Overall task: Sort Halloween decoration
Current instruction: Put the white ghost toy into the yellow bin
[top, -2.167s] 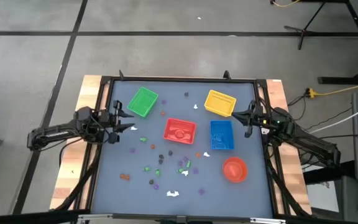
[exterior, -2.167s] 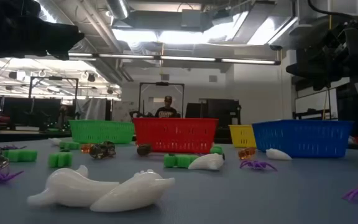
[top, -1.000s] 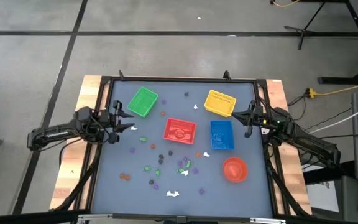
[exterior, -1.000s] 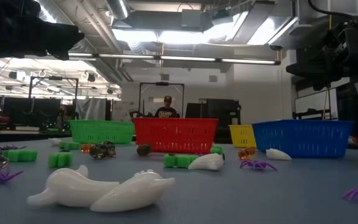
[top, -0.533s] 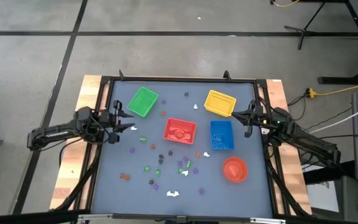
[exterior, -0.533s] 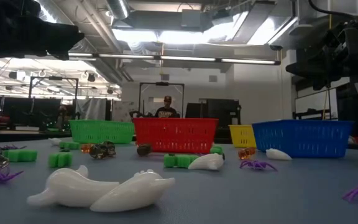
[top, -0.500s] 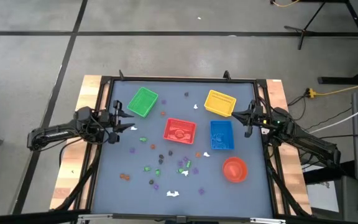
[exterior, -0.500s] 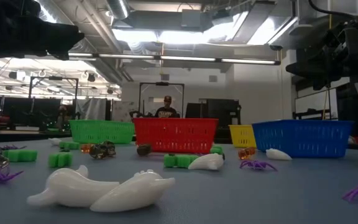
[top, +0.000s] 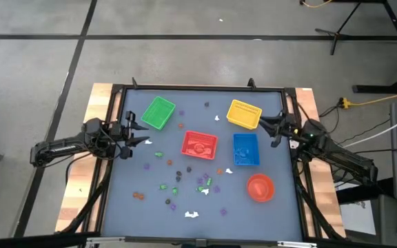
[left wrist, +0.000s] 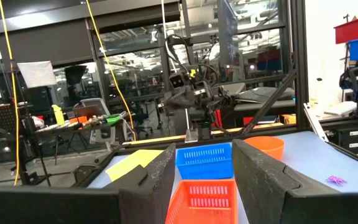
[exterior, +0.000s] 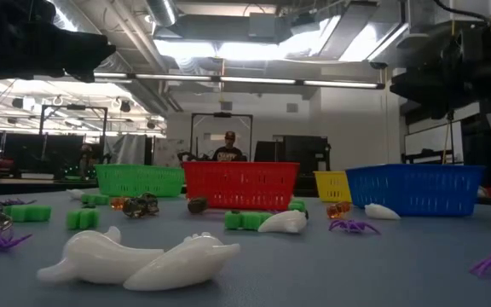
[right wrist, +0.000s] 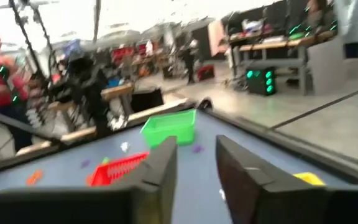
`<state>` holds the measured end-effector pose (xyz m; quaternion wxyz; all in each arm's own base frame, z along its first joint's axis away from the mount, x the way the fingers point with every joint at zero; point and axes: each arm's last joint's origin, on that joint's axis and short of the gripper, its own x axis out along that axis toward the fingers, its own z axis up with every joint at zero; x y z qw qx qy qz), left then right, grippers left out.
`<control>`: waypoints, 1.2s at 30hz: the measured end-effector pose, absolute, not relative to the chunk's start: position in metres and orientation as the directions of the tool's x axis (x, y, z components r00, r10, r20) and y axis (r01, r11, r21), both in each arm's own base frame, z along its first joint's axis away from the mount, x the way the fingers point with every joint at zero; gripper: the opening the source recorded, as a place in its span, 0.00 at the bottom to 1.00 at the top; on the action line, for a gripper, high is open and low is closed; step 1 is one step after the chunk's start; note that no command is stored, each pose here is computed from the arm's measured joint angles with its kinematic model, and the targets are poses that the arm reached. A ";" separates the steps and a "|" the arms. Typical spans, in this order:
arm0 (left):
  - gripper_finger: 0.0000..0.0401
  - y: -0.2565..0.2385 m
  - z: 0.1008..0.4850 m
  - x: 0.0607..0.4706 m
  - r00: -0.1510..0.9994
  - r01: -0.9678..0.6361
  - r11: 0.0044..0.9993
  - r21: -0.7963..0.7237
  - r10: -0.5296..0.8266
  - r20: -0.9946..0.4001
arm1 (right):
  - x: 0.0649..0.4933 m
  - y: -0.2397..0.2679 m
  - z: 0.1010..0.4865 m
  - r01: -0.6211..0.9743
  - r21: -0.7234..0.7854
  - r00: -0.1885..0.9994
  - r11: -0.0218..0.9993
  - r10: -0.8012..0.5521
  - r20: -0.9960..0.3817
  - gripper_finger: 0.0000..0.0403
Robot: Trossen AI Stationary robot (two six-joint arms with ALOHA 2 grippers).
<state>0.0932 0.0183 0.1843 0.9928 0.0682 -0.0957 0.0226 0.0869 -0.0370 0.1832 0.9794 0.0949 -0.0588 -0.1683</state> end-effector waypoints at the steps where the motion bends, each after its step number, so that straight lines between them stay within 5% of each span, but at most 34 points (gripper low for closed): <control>1: 0.36 0.018 0.184 0.093 0.981 -0.058 0.990 0.131 0.032 0.193 | 0.087 -0.037 0.185 0.321 0.210 0.932 0.923 -0.347 0.101 0.36; 10: 0.36 0.018 0.184 0.093 0.981 -0.058 0.990 0.131 0.032 0.193 | 0.085 -0.035 0.198 0.242 0.198 0.929 0.950 -0.286 0.235 0.57; 26: 0.36 0.018 0.184 0.093 0.981 -0.057 0.991 0.123 0.033 0.193 | 0.084 -0.030 0.241 0.080 0.141 0.931 0.987 -0.125 0.343 0.59; 36: 0.36 0.020 0.184 0.093 0.975 -0.126 0.986 0.110 0.102 0.196 | 0.113 -0.049 0.262 0.308 0.171 0.920 0.936 -0.338 0.197 0.59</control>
